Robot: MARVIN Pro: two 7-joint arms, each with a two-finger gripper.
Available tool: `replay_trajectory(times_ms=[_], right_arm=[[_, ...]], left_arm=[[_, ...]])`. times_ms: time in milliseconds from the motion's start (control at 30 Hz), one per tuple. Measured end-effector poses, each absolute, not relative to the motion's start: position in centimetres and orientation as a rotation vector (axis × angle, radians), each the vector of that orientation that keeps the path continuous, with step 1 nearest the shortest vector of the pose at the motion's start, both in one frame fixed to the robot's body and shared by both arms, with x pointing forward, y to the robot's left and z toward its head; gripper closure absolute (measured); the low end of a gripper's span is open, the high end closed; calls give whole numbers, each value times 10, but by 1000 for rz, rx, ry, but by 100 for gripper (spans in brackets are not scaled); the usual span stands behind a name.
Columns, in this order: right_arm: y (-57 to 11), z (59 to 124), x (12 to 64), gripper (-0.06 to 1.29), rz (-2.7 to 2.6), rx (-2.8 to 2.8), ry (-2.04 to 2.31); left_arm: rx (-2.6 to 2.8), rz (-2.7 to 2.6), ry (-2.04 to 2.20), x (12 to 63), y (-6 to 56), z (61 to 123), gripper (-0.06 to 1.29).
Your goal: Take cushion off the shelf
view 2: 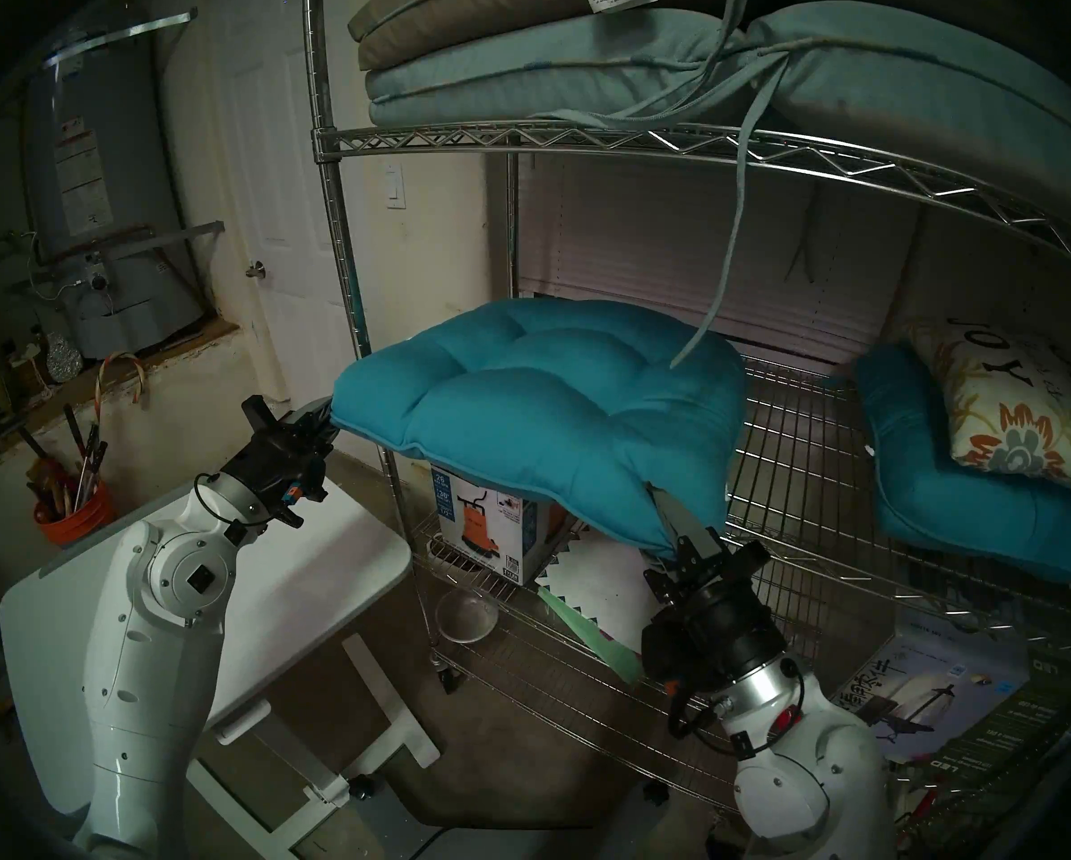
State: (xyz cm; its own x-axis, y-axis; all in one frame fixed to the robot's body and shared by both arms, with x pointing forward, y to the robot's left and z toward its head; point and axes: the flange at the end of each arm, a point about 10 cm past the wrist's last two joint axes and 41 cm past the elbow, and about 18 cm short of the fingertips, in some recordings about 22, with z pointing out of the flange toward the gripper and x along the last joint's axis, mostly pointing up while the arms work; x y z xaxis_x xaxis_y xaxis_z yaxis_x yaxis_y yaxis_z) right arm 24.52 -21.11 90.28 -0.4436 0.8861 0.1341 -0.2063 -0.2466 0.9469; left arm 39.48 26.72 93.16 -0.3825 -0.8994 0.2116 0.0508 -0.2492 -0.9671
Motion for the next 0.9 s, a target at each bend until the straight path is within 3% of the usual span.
replay_trajectory(times_ms=[900], right_arm=[[-300,904,242,93,1765,878,1162]], left_arm=[[-1077,-1879,1212,319,197,936,112]])
